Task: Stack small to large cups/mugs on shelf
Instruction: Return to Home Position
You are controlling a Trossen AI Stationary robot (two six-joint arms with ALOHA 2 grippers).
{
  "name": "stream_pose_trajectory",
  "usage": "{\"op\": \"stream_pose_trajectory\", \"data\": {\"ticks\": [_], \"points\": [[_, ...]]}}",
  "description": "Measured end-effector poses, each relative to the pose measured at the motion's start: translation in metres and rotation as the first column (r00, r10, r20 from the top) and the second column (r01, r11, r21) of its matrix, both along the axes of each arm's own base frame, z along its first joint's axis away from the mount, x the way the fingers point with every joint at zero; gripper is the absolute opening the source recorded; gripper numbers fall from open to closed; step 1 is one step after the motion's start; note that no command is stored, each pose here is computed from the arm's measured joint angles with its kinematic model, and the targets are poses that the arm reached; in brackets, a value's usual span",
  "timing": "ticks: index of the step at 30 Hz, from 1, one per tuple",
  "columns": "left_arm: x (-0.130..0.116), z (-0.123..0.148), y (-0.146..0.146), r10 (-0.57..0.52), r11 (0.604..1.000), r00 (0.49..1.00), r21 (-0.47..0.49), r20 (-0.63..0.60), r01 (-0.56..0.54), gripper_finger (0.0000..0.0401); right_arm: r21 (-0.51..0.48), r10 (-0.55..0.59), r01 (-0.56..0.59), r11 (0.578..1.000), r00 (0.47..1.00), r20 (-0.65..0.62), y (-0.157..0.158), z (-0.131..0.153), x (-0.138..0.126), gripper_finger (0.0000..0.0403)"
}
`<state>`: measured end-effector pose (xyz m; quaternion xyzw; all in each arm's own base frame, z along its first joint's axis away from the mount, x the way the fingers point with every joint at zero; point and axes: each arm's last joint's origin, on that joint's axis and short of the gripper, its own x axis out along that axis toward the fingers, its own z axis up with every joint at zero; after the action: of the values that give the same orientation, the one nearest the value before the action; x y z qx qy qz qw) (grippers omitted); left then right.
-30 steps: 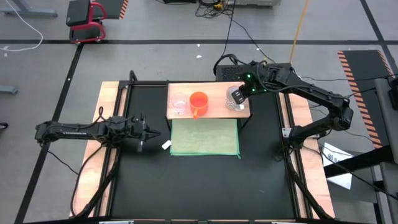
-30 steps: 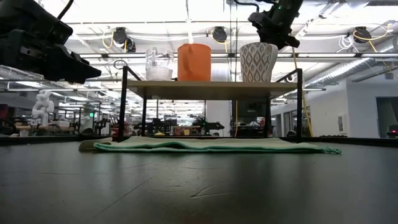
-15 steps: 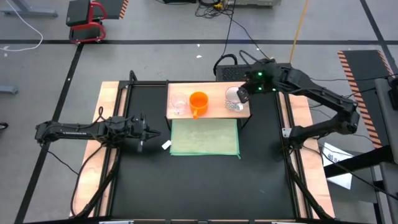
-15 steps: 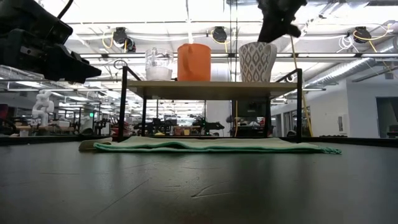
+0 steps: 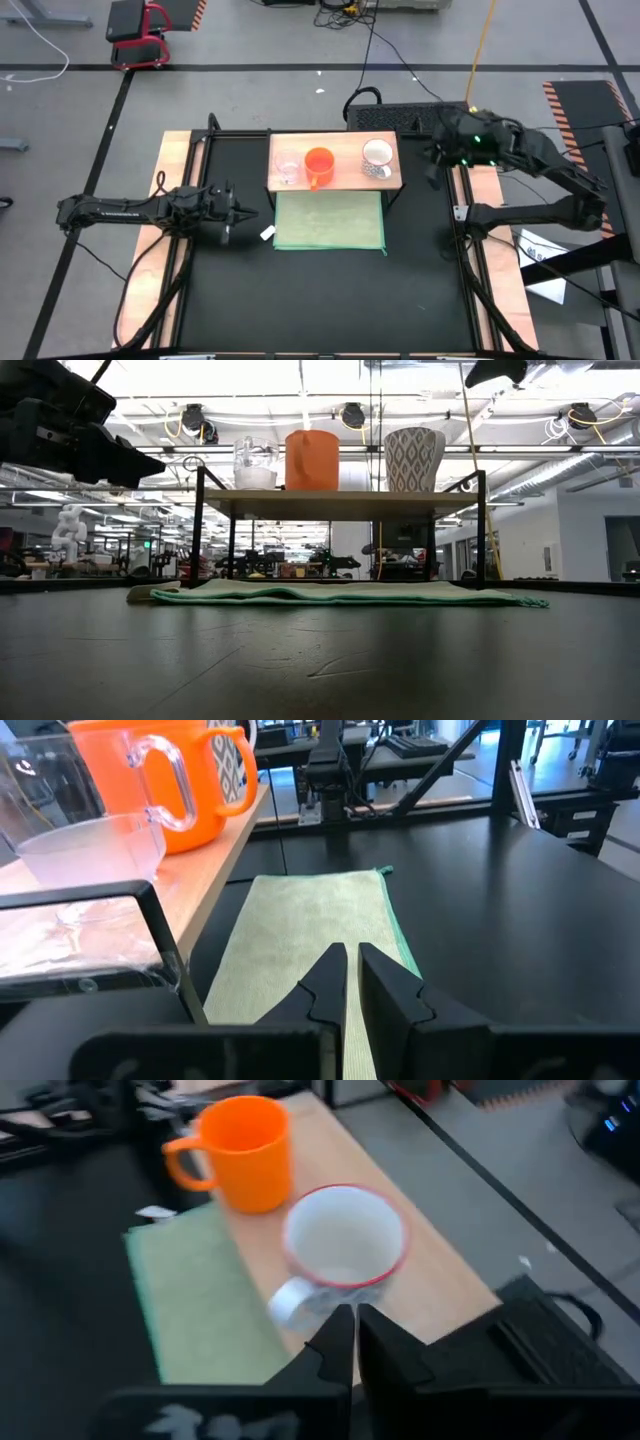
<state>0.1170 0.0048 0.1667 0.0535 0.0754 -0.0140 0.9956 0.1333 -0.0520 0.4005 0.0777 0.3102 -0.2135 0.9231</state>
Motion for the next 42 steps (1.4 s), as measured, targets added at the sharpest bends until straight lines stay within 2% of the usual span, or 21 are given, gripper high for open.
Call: {"op": "stream_pose_trajectory", "data": {"ticks": [8,19,24,28,37,42], "points": [[0.000,0.003,0.000,-0.002,1.000,0.999,0.021,0.035,0.001,0.0033,-0.077,0.191,-0.183,0.980,0.974,0.125,0.028,-0.051,-0.015,0.0001],[0.001,0.005,-0.001,-0.032,0.999,0.998,0.037,0.056,0.030,0.0033,-0.121,0.328,-0.307,0.944,0.909,0.256,0.044,-0.117,-0.038,0.0000],[0.001,0.006,-0.001,-0.032,0.999,0.997,0.038,0.066,0.029,0.0032,-0.126,0.379,-0.358,0.925,0.889,0.257,0.049,-0.137,-0.040,0.0000],[0.001,0.006,-0.001,-0.032,0.999,0.997,0.036,0.066,0.029,0.0032,-0.159,0.450,-0.422,0.893,0.856,0.254,0.055,-0.151,-0.037,0.0000],[0.001,0.006,-0.001,-0.028,1.000,0.997,0.013,0.067,0.027,0.0032,-0.153,0.524,-0.502,0.851,0.816,0.245,0.064,-0.167,-0.036,0.0000],[0.001,0.004,-0.001,-0.030,1.000,0.999,0.008,0.044,0.029,0.0032,-0.170,0.535,-0.508,0.844,0.781,0.323,0.068,-0.169,-0.033,0.0000]]}}
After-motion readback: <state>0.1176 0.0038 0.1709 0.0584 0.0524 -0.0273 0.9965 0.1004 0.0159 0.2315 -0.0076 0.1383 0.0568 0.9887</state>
